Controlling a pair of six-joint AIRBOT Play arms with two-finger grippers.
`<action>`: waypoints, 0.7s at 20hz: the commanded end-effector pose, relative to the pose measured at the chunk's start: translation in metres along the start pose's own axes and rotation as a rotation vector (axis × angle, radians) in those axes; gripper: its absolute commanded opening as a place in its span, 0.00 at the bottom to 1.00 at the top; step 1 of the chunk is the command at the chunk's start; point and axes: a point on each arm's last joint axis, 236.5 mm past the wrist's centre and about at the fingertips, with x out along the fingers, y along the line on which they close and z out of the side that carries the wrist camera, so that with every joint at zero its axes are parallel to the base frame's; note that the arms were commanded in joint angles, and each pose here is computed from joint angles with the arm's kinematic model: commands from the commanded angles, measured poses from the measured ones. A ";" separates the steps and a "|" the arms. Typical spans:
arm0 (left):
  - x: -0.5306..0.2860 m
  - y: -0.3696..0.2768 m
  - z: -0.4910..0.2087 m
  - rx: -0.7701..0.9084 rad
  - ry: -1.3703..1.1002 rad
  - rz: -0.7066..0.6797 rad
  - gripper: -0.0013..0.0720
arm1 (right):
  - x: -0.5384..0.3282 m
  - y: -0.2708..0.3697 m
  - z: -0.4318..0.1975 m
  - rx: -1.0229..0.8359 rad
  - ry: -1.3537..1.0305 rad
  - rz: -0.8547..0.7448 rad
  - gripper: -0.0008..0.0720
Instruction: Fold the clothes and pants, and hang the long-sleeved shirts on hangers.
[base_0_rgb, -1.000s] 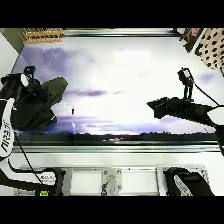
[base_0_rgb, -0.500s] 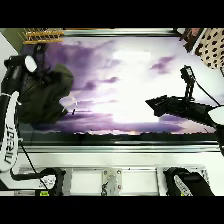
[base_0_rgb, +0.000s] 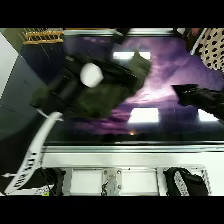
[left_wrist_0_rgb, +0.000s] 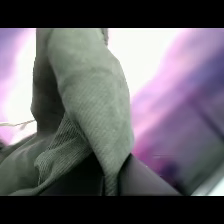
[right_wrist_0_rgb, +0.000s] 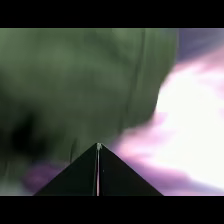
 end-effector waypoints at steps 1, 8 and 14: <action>0.047 -0.118 -0.004 0.037 -0.097 -0.185 0.03 | -0.045 -0.062 0.026 0.038 -0.119 -0.231 0.08; 0.077 -0.095 -0.004 -0.009 0.027 -0.133 0.96 | -0.071 -0.096 0.032 0.072 -0.164 -0.351 0.08; -0.005 0.165 -0.038 -0.385 0.109 0.227 0.96 | -0.068 -0.091 0.027 0.076 -0.144 -0.328 0.08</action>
